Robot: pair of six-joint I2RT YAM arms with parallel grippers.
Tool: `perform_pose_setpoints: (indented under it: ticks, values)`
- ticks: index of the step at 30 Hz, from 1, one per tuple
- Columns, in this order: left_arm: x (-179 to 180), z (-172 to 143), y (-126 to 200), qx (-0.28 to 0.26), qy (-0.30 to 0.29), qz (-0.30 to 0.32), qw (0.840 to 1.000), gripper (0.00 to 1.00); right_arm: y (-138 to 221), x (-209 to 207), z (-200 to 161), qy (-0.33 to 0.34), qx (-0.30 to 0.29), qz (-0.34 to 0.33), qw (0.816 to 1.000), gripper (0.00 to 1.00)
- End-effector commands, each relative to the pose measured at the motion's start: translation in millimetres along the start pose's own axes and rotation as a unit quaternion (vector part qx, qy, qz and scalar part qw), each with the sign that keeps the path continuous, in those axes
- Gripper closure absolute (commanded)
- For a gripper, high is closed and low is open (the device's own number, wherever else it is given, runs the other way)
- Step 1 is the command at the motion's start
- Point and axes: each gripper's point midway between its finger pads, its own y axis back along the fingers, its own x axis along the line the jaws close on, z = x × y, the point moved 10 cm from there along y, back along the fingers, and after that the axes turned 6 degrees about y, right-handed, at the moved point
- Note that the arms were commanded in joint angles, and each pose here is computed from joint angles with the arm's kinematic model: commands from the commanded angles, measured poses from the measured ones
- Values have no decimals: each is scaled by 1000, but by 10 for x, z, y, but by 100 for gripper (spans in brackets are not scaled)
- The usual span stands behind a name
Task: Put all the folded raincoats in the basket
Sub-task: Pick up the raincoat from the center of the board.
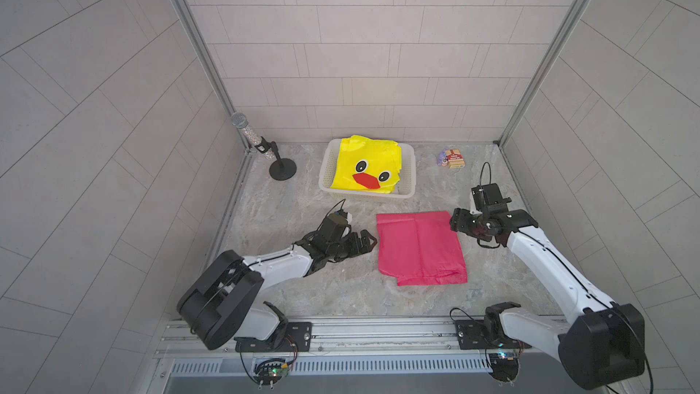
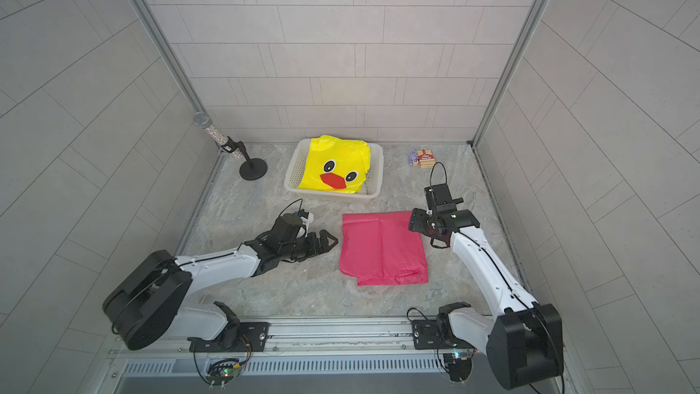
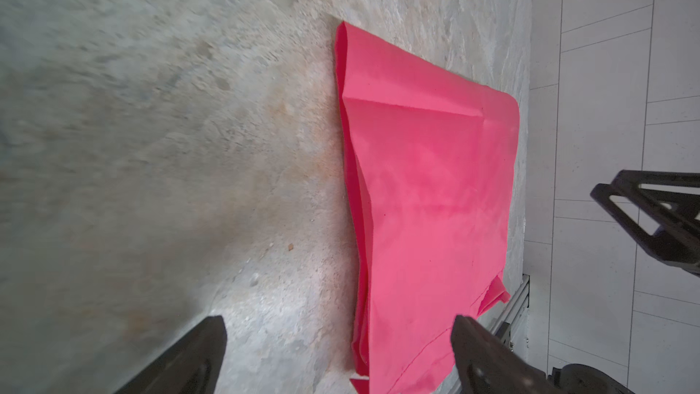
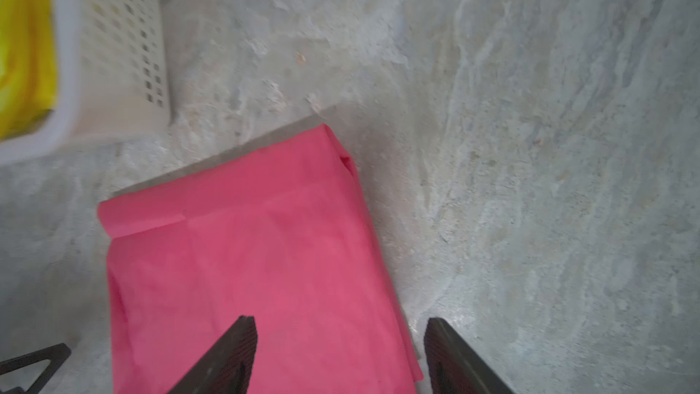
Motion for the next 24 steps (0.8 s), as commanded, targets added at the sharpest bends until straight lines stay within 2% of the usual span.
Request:
perform_pose_setpoints:
  ticks: [1,8,12,21,24]
  values:
    - [-153,72,-131,-6,1,-32,999,2,-190,-48,-96,28,57,23,998,24]
    - [-150,30,-335,2,3,-26,1000,3,-614,-89,-135,8,100,57,993,24]
    - [-132,27,-419,6,3,-26,1000,4,-776,-114,-181,3,111,53,992,24]
    - [-125,-76,-633,52,-15,-7,999,17,-971,-102,-371,-7,129,71,989,26]
    - [-86,-107,-672,58,-14,3,998,23,-950,-87,-425,-10,125,75,989,30]
